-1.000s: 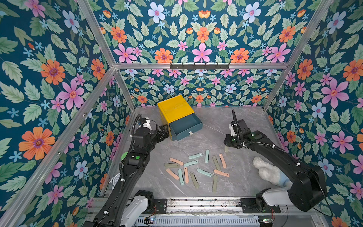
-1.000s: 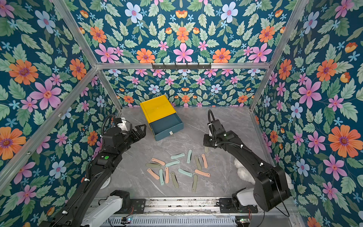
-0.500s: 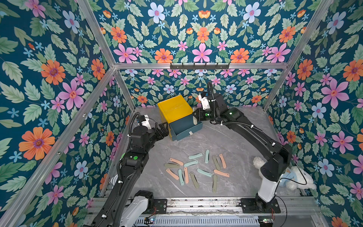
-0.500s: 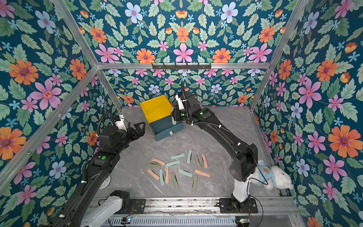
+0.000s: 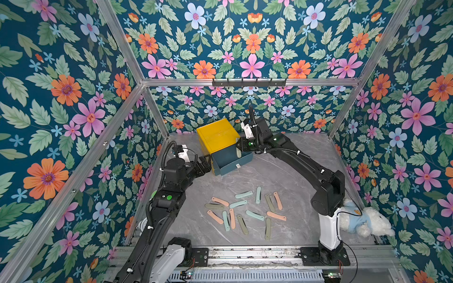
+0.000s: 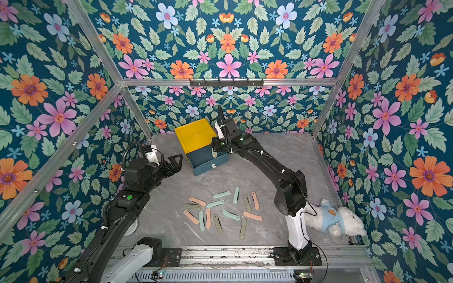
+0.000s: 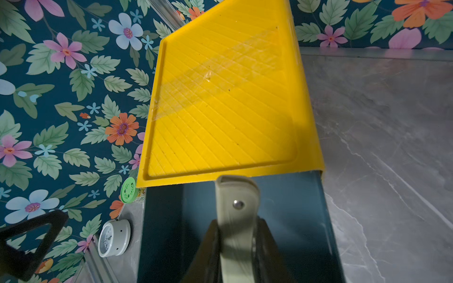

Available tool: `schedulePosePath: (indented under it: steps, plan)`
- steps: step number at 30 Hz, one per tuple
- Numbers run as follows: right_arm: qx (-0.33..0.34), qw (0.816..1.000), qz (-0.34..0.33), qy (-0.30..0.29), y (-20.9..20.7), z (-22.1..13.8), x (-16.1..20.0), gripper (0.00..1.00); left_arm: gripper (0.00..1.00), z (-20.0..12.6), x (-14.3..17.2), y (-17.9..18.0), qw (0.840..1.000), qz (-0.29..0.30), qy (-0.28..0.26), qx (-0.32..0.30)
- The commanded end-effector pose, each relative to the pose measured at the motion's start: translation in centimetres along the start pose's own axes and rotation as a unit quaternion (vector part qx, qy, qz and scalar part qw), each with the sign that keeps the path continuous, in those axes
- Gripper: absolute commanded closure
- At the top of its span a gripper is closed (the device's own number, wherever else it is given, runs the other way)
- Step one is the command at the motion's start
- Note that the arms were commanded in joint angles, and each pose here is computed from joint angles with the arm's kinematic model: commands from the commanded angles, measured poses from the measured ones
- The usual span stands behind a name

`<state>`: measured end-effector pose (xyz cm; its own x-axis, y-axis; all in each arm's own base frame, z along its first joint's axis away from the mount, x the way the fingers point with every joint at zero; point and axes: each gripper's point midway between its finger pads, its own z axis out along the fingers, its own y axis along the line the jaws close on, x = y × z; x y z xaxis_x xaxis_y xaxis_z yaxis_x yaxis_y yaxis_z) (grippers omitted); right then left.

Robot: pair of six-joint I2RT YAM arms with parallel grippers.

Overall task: Place the fruit knives into the drawer by color
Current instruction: Place the fruit knife in the drawer, then pick up the fruit knife from the center of the board.

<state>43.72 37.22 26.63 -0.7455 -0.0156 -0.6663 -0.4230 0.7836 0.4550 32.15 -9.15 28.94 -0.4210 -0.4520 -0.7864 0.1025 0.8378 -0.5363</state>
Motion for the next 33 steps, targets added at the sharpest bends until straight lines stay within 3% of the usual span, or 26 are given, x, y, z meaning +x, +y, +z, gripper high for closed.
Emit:
schedulePosePath:
  steps: [1, 8, 19, 26, 33]
  plan:
    - [-0.002, 1.000, 0.008, -0.003, 0.2, -0.1, -0.1, 0.64, 0.00, 0.0, -0.2, -0.3, 1.000, 0.013, -0.002, 0.006]
    - [-0.012, 0.999, 0.002, -0.032, 1.4, -2.0, -2.1, 0.46, 0.01, -0.1, -0.5, -0.5, 1.000, 0.016, -0.007, 0.010]
    - [-0.051, 0.997, -0.009, -0.058, 3.8, -8.6, -2.4, 0.45, 0.00, -0.5, -0.9, -0.2, 1.000, 0.018, -0.019, -0.001]
    - [-0.041, 0.996, 0.014, -0.074, 1.7, -14.6, 2.8, 0.44, 0.01, -0.5, -0.6, 0.5, 1.000, 0.015, -0.019, -0.014]
    - [0.006, 0.998, 0.052, -0.032, -2.7, -17.9, 11.3, 0.43, 0.01, -0.3, -0.3, 0.8, 1.000, 0.011, -0.017, -0.018]
